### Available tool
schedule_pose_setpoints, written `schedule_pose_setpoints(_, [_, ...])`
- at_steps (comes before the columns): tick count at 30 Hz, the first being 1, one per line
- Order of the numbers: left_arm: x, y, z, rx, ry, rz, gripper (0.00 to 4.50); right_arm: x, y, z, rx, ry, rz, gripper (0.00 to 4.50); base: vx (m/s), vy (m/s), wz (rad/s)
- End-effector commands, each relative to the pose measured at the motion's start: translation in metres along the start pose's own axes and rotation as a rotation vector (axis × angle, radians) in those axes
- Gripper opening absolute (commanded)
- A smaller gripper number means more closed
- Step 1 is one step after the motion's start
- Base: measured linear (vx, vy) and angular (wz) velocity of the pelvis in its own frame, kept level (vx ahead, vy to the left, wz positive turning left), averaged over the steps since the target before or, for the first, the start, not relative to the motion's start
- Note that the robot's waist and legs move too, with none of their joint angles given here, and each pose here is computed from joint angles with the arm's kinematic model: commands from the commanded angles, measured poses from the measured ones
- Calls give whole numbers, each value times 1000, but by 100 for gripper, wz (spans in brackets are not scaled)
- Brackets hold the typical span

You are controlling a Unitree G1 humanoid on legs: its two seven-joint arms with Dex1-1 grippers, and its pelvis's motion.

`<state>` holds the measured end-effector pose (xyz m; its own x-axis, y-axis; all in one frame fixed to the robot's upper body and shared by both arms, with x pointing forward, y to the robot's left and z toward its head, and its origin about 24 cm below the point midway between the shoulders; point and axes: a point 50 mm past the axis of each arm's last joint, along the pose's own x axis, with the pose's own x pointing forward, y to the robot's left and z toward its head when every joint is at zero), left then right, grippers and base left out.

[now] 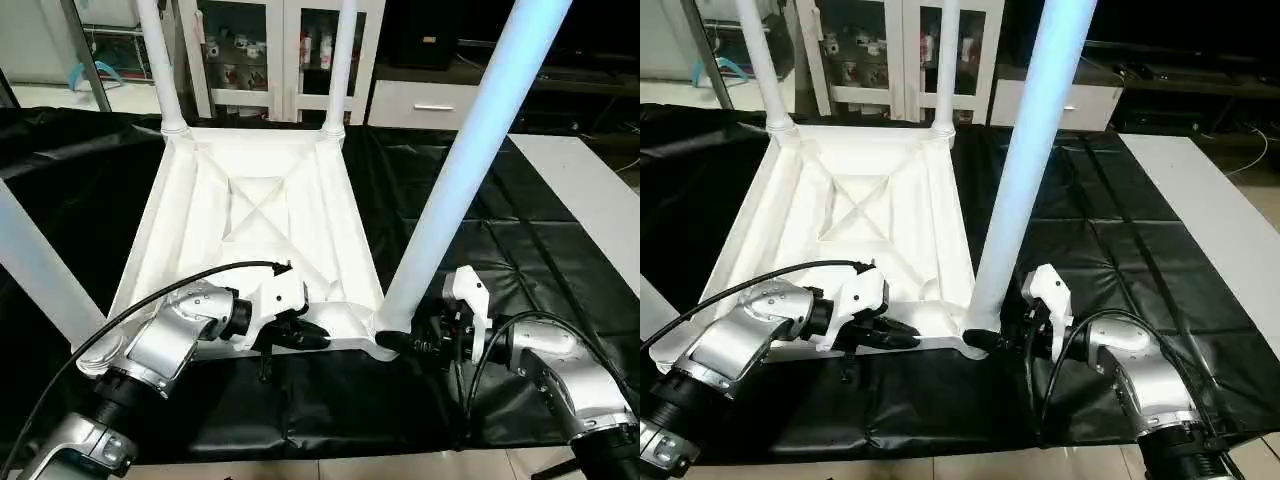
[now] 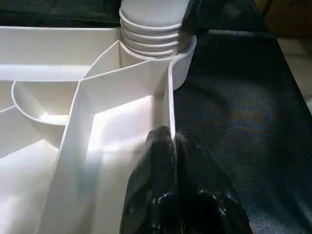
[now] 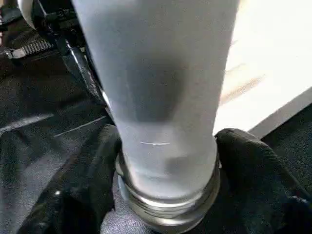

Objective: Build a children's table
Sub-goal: Rotate leg to tighten

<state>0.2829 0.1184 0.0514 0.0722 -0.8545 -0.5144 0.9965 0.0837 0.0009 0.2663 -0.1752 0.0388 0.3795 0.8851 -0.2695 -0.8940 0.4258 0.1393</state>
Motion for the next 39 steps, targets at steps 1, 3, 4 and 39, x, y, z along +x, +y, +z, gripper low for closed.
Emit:
schedule_pose_setpoints(1, [10,-7,2,22,2,-78,0,-3,-4,10,-25,-21,-11,301,0,0,0])
schedule_pose_setpoints(3, [10,-7,2,21,3,-78,0,-3,-4,9,-23,-20,-10,283,0,0,0])
schedule_pose_setpoints(4, [10,-7,2,21,3,-79,0,-3,-3,9,-22,-18,-9,277,0,0,0])
schedule_pose_setpoints(39, [71,45,23,-106,42,409,0,103,-34,44,185,-263,-678,328,-2,0,0])
